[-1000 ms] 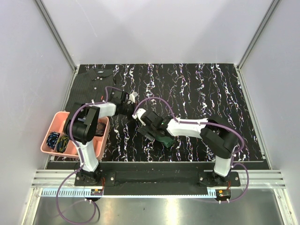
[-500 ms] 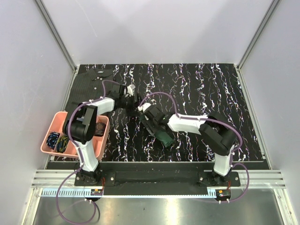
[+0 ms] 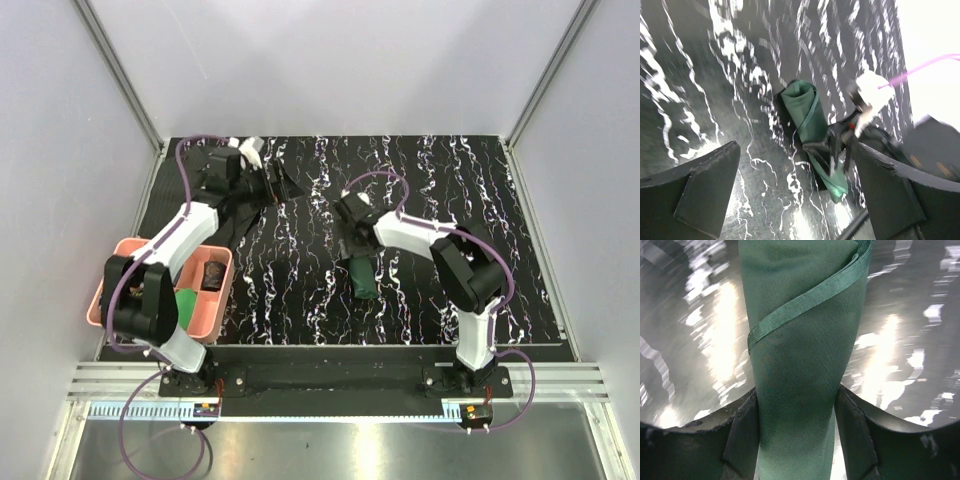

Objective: Fold the napkin, place the utensils inside, and roll it up
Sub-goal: Roll the napkin with the utensil

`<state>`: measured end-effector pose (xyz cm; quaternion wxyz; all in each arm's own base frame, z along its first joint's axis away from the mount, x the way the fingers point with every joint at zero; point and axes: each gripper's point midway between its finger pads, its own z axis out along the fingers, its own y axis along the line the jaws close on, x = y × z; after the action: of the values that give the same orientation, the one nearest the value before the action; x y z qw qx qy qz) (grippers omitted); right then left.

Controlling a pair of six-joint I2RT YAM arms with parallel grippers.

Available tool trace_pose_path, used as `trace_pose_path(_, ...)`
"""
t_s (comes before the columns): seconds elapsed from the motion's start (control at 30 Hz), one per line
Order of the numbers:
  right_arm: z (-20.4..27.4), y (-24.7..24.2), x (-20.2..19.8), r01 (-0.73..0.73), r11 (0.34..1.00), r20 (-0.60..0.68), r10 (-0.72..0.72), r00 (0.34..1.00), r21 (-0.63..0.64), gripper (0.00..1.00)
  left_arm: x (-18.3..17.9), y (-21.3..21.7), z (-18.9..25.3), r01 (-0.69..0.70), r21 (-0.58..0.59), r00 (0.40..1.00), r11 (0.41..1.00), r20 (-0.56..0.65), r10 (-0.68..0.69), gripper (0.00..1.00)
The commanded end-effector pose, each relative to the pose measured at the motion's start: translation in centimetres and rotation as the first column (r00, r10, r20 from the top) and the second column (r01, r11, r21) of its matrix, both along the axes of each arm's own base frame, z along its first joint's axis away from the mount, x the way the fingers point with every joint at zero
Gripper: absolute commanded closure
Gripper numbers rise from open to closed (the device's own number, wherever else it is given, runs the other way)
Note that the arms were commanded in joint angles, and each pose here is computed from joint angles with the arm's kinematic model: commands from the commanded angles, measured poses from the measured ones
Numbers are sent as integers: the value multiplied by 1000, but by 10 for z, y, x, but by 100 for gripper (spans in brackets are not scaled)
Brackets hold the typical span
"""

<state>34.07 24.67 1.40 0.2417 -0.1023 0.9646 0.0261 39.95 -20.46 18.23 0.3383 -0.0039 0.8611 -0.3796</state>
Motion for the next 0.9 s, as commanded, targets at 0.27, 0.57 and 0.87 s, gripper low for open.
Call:
trace_pose_path(0.27, 9, -27, 12, 49, 998, -27, -50, 998, -38, 9, -36, 56, 62, -143, 85, 960, 986, 253, 118, 1)
trace_pose_path(0.57, 156, -2, 30, -64, 945, 221, -9, 975, 320, 0, -83, 123, 79, -290, 217, 913, 932, 354, 202, 1)
trace_pose_path(0.87, 206, -108, 30, 26, 921, 444, -212, 870, 390, 0, -115, 137, 99, -366, 207, 855, 907, 460, 240, 1)
